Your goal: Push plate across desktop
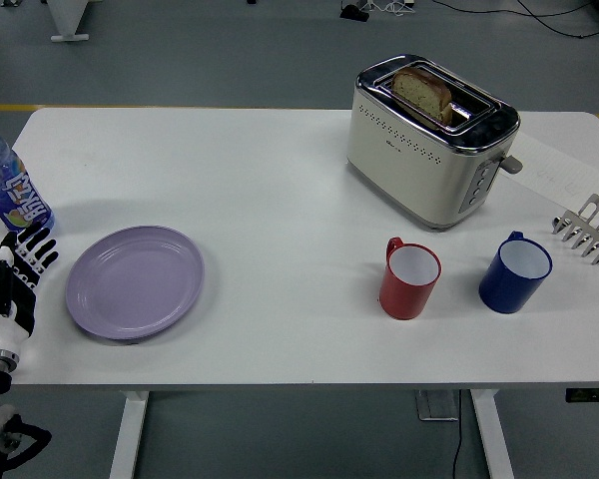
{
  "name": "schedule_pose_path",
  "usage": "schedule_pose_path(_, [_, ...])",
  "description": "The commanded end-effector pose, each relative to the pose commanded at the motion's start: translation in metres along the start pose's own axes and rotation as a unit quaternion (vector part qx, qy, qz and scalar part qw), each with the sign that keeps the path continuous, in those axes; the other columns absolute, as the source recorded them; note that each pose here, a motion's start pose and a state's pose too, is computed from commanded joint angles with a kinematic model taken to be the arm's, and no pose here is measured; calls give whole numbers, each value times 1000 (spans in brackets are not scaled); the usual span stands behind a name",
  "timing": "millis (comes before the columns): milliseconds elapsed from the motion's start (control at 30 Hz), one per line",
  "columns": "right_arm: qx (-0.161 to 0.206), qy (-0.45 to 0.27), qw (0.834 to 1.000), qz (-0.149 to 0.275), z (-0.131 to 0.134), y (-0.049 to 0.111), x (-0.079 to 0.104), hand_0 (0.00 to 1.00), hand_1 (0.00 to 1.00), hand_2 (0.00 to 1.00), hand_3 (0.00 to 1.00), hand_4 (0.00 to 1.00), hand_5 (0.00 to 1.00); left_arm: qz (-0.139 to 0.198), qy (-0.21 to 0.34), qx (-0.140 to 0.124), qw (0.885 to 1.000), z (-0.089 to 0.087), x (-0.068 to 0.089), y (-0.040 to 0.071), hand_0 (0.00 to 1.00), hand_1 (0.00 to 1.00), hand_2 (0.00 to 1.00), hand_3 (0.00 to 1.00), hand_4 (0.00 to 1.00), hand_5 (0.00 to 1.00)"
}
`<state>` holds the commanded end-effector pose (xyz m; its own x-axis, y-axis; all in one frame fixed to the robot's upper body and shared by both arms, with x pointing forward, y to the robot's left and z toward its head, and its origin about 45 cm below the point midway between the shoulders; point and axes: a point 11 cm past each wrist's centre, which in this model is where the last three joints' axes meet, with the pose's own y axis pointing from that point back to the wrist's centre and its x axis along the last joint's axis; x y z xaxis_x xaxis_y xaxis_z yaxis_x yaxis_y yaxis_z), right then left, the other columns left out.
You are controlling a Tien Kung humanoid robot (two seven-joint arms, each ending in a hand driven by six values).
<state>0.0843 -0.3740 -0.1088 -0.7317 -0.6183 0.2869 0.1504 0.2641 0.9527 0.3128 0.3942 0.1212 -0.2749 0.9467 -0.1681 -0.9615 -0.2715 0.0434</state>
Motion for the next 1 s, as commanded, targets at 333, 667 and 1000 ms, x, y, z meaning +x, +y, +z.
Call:
schedule_pose_path(333, [1,1,1000,-2,-1,1,-2,551,451,586,579,292,472,5,9,-4,1000,-4,-8,-5,819,833,848,794,518,998])
schedule_pose_path(667, [3,5,1000,-2,-4,2,-4,551,451,585,578,291,471,15,18,-2,1000,-10,-13,-6,817,833,851,805,517,998])
schedule_pose_path(1000, [3,8,1000,-4,-4,3,-7,550,451,585,578,291,470,9,24,5,1000,-19,-24,-4,817,833,851,807,518,998])
